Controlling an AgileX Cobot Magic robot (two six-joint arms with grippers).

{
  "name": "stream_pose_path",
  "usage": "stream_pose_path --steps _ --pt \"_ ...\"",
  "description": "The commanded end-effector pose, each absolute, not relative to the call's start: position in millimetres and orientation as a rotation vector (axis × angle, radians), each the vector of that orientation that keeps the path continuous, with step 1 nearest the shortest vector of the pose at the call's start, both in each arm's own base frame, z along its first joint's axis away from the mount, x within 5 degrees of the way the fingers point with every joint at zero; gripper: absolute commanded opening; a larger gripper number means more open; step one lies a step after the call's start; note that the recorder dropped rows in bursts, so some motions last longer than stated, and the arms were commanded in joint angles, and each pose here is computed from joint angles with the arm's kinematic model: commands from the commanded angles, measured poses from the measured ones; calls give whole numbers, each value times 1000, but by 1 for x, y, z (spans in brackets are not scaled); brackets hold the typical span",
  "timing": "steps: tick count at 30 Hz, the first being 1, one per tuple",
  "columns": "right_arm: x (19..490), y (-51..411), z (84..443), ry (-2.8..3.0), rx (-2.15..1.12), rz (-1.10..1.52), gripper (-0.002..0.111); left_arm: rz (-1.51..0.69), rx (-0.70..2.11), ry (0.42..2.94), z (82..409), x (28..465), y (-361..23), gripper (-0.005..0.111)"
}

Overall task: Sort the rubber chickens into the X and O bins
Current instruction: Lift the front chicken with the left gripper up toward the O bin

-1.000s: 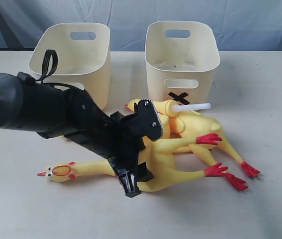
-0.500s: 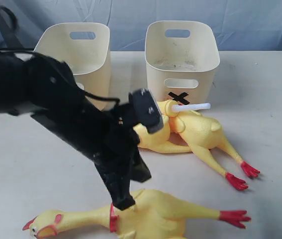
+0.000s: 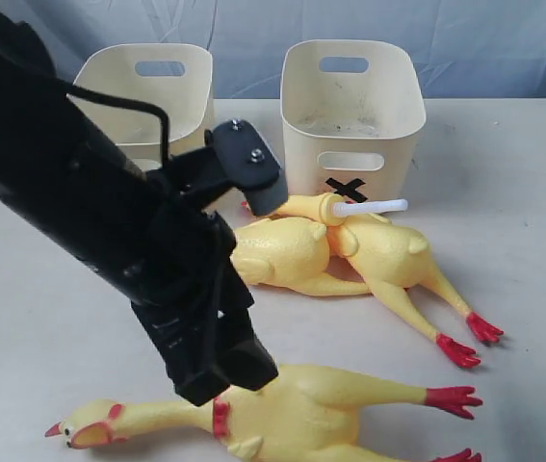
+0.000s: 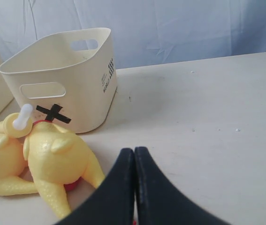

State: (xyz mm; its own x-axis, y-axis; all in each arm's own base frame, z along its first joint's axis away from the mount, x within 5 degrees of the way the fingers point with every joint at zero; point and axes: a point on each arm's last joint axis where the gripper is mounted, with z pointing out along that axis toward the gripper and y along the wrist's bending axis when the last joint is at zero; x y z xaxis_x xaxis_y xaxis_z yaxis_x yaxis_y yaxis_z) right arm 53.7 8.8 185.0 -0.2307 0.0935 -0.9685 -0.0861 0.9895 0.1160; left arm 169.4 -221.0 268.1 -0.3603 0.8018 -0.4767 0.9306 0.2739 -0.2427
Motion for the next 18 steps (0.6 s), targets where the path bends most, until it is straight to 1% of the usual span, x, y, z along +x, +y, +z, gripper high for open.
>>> stream_pose_path --steps 1,5,9,11,14,16,18 --pt "54 9 186 1782 3 168 -1 -734 1621 2335 242 180 -234 77" --pt "54 9 186 1782 3 168 -1 -778 1673 2317 215 186 -250 77" --pt "54 9 186 1782 3 168 -1 -570 1772 2185 186 198 -263 77" --pt "54 9 186 1782 3 168 -1 -519 1776 2187 174 204 -265 77" --pt "54 9 186 1782 3 168 -1 -531 1808 2289 146 206 -265 77" --pt "54 9 186 1782 3 168 -1 -604 1842 2393 129 201 -265 77" --pt "54 9 186 1782 3 168 -1 -686 1894 2490 117 193 -263 72"
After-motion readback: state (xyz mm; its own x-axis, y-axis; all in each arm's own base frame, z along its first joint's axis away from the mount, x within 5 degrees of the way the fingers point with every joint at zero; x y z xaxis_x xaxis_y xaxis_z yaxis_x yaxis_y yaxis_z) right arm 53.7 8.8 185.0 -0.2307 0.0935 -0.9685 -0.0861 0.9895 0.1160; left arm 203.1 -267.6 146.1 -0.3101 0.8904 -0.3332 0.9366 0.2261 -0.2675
